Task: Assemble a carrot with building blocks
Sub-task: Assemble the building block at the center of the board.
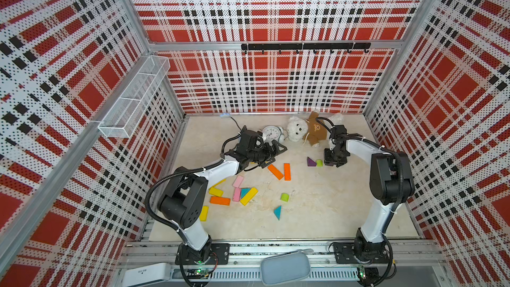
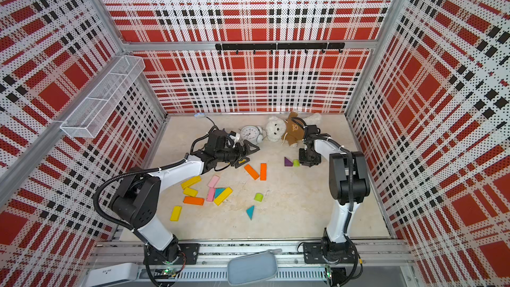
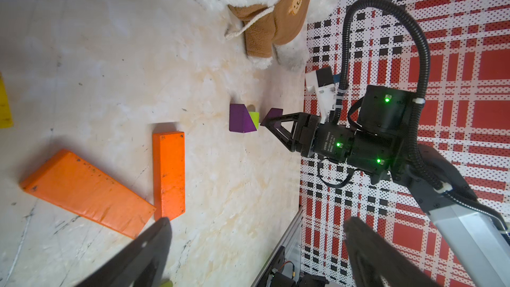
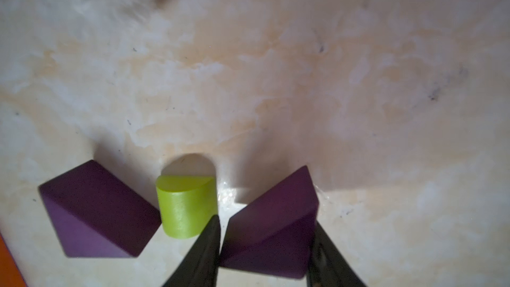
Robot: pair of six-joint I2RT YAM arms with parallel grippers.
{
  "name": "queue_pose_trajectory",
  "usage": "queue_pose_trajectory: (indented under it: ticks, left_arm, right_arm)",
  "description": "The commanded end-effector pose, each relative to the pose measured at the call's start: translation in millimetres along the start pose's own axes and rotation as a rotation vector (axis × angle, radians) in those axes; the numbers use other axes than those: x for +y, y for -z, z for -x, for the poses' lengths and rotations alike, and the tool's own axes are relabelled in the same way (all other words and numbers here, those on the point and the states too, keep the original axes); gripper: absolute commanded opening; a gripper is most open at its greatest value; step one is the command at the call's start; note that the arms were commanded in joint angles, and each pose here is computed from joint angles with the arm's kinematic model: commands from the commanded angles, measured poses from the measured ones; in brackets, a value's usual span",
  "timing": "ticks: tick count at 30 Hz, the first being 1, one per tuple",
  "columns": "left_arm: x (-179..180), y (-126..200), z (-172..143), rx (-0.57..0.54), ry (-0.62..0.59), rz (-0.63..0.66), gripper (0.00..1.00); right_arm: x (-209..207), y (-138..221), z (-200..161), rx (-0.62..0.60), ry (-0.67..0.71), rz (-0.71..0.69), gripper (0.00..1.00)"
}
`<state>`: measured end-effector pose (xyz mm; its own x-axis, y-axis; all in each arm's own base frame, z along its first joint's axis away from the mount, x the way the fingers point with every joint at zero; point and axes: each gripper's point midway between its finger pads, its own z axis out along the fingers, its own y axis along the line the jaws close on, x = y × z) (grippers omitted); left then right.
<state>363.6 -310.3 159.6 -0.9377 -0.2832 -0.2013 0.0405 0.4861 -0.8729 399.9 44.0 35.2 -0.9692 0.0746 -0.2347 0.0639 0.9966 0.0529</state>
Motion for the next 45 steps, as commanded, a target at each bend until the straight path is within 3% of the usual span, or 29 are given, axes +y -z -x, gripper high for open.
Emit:
queue_pose_trajectory:
  ticks: [1,9,45]
  left_arm:
    - [-13,-5,2,0.005,-0.029,-0.035,1.00]
    - [-13,-7,0,0.015,-0.028,-0.038,0.99]
    - [-15,-13,-7,0.041,-0.040,-0.044,1.00]
  right_arm:
    - [5,1,14,-0.035,0.015,0.033,0.47]
    - [6,2,15,-0.037,0.019,0.038,0.52]
    - [10,15,24,-0.065,-0.011,0.089,0.55]
